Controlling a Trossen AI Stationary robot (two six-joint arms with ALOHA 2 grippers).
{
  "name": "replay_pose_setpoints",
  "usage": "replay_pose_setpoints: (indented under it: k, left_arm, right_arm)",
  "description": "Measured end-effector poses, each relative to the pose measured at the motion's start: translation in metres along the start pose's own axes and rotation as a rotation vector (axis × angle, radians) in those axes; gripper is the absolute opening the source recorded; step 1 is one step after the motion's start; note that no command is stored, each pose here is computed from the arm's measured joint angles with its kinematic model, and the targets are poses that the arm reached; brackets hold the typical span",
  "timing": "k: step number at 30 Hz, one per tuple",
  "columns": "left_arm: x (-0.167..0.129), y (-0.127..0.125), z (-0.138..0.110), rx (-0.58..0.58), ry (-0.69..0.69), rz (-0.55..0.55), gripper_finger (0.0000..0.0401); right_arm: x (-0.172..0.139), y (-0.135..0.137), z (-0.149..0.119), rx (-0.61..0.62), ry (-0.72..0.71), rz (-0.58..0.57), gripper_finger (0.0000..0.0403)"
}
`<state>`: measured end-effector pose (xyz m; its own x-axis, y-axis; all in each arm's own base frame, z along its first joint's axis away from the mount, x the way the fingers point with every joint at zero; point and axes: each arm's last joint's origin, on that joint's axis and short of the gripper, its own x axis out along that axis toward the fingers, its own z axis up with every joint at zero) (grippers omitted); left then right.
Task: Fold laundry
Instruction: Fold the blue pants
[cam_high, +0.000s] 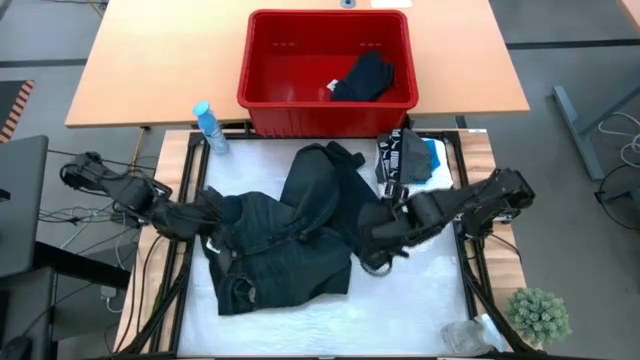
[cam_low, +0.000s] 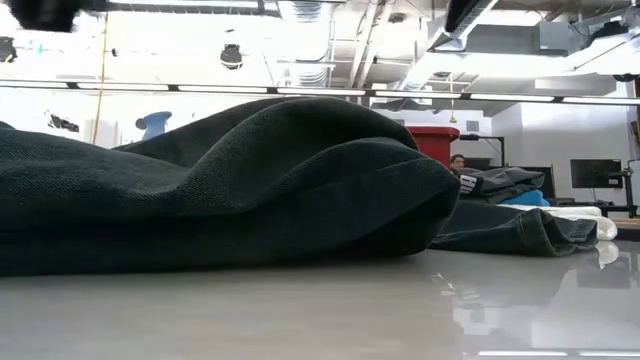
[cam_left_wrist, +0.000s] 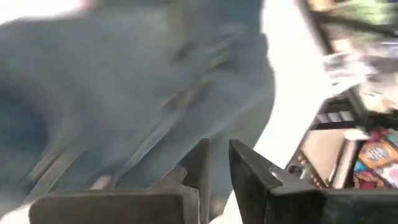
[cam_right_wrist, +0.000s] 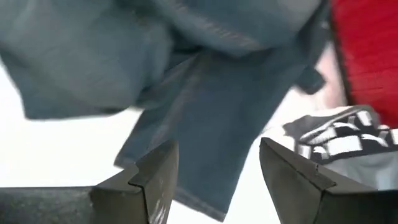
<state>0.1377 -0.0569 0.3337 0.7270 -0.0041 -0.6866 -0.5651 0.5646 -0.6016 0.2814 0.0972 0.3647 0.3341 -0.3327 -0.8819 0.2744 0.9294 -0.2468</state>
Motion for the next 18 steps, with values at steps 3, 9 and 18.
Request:
replay_pose_setpoints:
  k: [3,9,18]
  left_arm:
    - [0.028,-0.016,-0.006,0.164,-0.039,-0.051,0.0036]
    - [0.071,-0.025,-0.037,0.232,0.261,0.028,0.0012]
    - [0.049,-0.035,-0.118,0.168,0.189,0.002,0.0000]
  right_arm:
    - [0.004,0.019,-0.011,-0.054,0.011,0.040,0.0248]
    - [0.010,0.050,-0.025,-0.067,0.005,0.169,0.0248]
    - [0.014,0.054,-0.024,-0.039,-0.018,0.182,0.0248]
